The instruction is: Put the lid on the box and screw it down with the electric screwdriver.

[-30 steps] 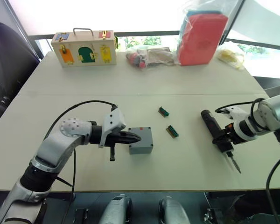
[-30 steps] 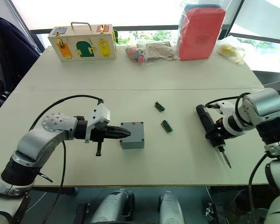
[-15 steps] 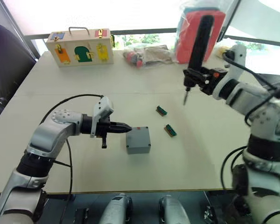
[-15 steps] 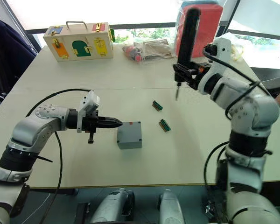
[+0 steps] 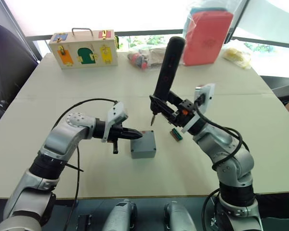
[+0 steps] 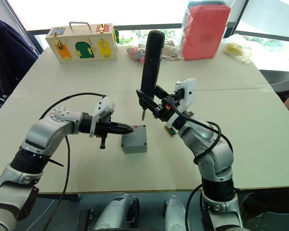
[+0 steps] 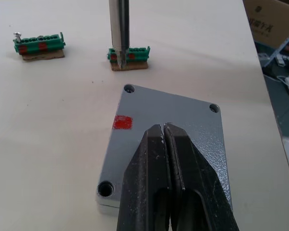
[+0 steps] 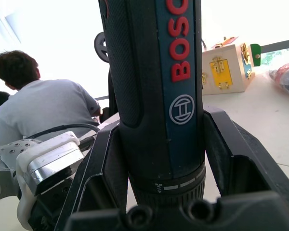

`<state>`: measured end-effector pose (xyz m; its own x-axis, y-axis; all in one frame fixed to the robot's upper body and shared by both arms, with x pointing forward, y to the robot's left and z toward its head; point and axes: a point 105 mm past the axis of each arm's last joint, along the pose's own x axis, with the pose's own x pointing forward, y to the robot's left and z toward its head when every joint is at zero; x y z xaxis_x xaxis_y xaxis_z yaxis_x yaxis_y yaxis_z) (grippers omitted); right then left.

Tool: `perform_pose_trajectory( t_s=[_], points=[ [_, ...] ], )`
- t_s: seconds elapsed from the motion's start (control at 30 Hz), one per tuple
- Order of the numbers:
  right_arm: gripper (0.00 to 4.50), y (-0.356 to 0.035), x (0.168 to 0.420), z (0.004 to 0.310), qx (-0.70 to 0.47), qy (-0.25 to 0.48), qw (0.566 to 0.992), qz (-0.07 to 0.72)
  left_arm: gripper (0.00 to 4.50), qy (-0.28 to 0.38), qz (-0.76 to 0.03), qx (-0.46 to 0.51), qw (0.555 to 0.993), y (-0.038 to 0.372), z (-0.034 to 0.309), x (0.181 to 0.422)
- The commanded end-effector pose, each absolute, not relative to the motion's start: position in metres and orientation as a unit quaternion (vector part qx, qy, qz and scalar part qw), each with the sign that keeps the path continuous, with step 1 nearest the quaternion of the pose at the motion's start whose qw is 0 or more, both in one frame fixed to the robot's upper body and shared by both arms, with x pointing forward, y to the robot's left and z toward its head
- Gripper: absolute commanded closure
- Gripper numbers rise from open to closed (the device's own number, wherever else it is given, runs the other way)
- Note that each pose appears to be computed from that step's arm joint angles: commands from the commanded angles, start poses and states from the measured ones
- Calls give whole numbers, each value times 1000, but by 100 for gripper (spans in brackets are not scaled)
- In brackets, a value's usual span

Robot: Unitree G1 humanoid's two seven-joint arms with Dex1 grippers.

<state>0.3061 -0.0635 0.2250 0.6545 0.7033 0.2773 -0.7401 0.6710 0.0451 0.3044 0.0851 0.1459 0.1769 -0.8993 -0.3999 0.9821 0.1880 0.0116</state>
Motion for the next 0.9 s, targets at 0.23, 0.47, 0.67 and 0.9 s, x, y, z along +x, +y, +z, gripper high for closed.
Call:
perform_pose_trajectory(
  t_s=[0.23, 0.47, 0.67, 0.9],
  points=[
    [269, -63, 299, 227, 30, -138, 897, 418, 450, 142, -623, 157, 753, 75, 148, 303],
    [269, -72, 308, 219, 12, -137, 907, 398, 450, 142, -622, 159, 754, 77, 146, 302],
    [269, -70, 307, 208, 4, -122, 906, 405, 450, 146, -622, 162, 752, 79, 142, 302],
    [269, -63, 304, 179, 15, -77, 912, 402, 450, 162, -623, 181, 744, 84, 128, 301]
  ],
)
